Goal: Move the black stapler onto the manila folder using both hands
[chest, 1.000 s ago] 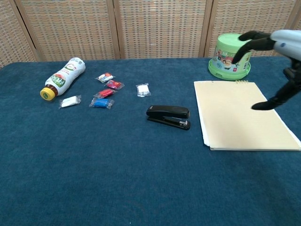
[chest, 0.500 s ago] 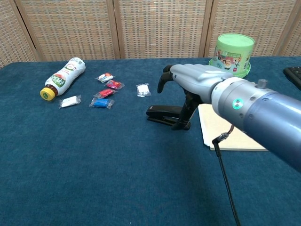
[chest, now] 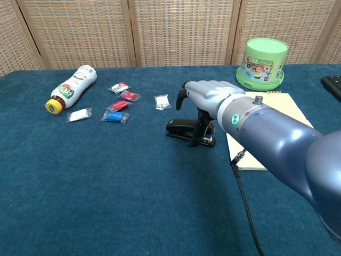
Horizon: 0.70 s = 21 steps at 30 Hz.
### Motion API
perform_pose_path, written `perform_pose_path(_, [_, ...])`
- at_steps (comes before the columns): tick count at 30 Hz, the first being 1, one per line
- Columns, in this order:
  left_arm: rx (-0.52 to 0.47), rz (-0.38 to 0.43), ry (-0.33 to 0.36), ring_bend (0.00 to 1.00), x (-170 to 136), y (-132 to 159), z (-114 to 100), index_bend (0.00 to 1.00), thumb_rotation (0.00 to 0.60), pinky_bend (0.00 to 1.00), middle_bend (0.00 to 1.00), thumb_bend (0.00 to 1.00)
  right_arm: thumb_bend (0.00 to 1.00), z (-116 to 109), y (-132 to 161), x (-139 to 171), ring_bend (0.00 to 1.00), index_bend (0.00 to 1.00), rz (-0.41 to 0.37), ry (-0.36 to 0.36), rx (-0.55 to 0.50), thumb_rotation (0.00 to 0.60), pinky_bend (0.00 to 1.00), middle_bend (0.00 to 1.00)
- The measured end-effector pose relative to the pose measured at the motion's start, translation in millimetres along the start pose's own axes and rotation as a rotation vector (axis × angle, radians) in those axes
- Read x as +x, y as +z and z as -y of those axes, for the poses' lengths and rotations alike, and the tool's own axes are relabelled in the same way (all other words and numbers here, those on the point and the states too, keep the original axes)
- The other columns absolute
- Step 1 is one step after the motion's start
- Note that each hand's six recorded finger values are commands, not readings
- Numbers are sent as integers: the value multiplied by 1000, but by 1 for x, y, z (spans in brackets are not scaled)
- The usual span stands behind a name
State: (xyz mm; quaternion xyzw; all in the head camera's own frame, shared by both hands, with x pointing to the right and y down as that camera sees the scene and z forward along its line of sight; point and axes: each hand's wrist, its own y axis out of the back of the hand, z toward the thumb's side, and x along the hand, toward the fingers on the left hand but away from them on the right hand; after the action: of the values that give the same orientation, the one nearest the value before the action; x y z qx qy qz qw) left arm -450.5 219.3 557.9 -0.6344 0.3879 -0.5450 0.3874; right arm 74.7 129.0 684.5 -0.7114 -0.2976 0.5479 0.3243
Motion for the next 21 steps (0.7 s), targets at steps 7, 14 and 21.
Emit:
perform_pose_path(7, [0, -12, -12, 0, 4, -3, 3, 51, 600, 0, 0, 242, 249, 9, -17, -19, 0, 315, 46, 11, 23, 600, 153, 36])
perform_pose_path(14, [1, -14, -37, 0, 7, -3, 9, 52, 600, 0, 0, 242, 263, 15, -20, -35, 0, 335, 60, 24, 17, 600, 163, 55])
perform_pose_path(21, [-3, -25, -45, 0, 11, -6, 11, 55, 600, 4, 0, 244, 294, 20, -18, -44, 0, 378, 65, 20, 34, 600, 194, 93])
